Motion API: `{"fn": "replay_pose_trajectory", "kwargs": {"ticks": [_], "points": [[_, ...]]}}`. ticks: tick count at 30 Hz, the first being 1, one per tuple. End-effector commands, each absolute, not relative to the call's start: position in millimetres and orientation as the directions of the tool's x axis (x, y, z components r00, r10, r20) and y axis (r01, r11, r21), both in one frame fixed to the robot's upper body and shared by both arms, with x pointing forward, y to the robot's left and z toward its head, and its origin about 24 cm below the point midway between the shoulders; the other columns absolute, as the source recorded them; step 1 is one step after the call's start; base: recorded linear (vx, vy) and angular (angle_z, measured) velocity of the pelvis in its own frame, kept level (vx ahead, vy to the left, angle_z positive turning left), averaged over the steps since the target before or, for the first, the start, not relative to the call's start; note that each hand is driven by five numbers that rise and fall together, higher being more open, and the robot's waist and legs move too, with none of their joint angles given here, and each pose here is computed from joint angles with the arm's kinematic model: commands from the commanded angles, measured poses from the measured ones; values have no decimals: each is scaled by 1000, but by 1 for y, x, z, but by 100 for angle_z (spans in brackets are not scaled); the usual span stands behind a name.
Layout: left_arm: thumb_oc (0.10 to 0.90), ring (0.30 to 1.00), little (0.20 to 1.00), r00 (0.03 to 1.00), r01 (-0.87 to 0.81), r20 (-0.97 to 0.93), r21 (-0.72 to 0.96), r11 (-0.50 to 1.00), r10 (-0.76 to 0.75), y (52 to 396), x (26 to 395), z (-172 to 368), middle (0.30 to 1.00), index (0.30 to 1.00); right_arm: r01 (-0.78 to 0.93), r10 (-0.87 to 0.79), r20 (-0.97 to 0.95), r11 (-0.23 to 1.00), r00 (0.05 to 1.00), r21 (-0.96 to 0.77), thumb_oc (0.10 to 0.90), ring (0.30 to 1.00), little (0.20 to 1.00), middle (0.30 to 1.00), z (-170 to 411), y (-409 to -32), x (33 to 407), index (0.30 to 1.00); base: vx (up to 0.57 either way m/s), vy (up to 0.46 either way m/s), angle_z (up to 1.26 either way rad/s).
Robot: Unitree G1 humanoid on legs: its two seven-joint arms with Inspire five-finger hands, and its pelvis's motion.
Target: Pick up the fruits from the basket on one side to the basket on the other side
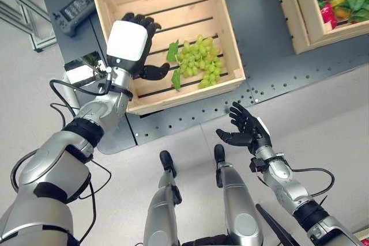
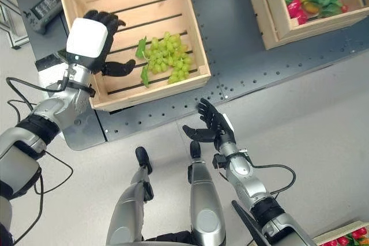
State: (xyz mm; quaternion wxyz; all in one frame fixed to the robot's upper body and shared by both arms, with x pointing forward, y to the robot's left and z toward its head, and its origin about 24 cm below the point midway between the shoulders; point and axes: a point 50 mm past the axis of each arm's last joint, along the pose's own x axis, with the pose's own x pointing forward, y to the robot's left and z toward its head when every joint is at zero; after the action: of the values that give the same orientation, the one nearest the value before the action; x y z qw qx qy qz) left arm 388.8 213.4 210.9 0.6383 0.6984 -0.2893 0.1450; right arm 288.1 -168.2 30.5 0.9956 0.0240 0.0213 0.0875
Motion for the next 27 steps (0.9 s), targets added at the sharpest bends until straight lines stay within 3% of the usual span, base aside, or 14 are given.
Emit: {"fn": "replay_pose_trajectory", "kwargs": {"ticks": [1, 27], "points": [[800, 900, 900, 552, -824, 813, 565, 26, -186, 213, 382, 302, 900, 900, -142, 120, 187, 984, 975, 109, 800, 900, 900, 900, 70, -168, 295, 900, 0, 0, 0], [800, 900, 900, 587, -775, 756, 628, 72, -290, 170, 386, 320, 900, 900, -110, 89, 185, 988, 979, 109, 800, 900, 900, 900, 71, -170, 296, 900, 16, -10, -1]]}}
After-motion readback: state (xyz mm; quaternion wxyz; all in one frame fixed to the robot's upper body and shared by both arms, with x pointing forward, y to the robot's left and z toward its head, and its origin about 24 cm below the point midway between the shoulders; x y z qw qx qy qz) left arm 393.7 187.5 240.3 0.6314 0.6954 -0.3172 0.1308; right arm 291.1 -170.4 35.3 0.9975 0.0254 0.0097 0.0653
